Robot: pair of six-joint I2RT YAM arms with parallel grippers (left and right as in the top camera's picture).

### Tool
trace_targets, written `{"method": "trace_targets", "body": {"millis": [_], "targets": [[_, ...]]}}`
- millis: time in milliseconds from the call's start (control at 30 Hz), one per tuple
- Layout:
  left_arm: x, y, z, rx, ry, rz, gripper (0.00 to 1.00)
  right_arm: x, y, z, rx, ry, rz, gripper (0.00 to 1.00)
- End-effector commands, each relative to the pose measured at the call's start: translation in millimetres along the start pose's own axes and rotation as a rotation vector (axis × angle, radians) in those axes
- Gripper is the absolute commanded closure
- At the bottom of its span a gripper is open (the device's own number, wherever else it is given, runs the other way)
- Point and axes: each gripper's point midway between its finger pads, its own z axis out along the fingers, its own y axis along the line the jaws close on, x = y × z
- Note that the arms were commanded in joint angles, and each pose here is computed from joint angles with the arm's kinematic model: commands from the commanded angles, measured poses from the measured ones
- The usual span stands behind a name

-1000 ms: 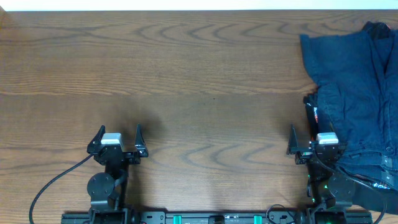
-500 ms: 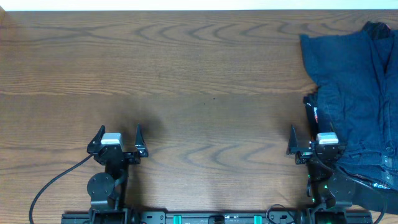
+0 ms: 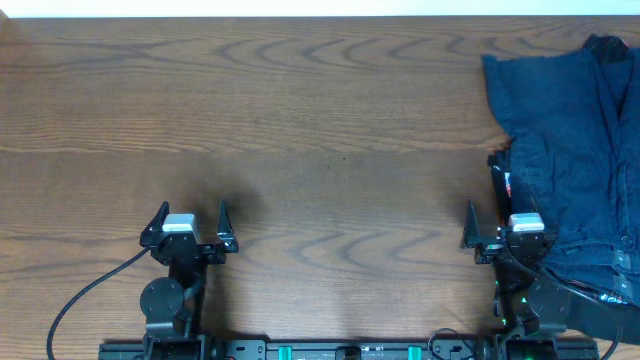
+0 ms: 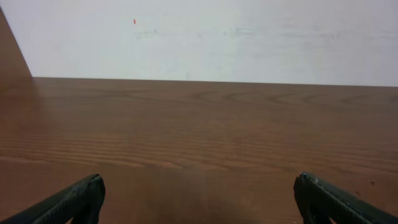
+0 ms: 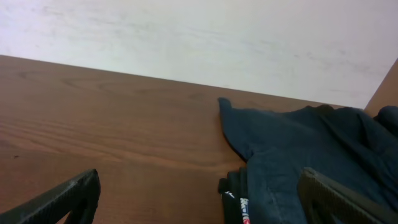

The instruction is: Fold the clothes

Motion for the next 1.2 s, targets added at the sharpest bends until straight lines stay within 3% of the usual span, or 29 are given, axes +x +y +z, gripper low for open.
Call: {"method": "trace_targets", "body": {"millis": [0,300,567,867,1167], "targets": [[14.8,0.2,0.5,0.002,0.048,0.012,0.02,-0.7,-2.8,-0.2,0.015,-0.004,-0.011,0.01],[13.6,-0.1,-0.1,0.001,0.051,-0.094,0.02,3.2,-4.7,0.0,0.027,0.016,0.096,0.01],[-3.7,-3.1,-4.5,0.008,0.109,-0.109,0.02,1.9,-23.9,-0.6,0.132,0.121,0.115,0.01],[-26.3,-6.1,0.8,-0.002,0.344,-0.129,0.02,-22.1,-41.9,26.6,0.195,0.367,0.097,0.01],[-33.4,-15.5,23.0,0.021,0.654,-0.156,0.02,-10.3,-64.8,88.2,0.211,0.768,0.073,0.01]]}}
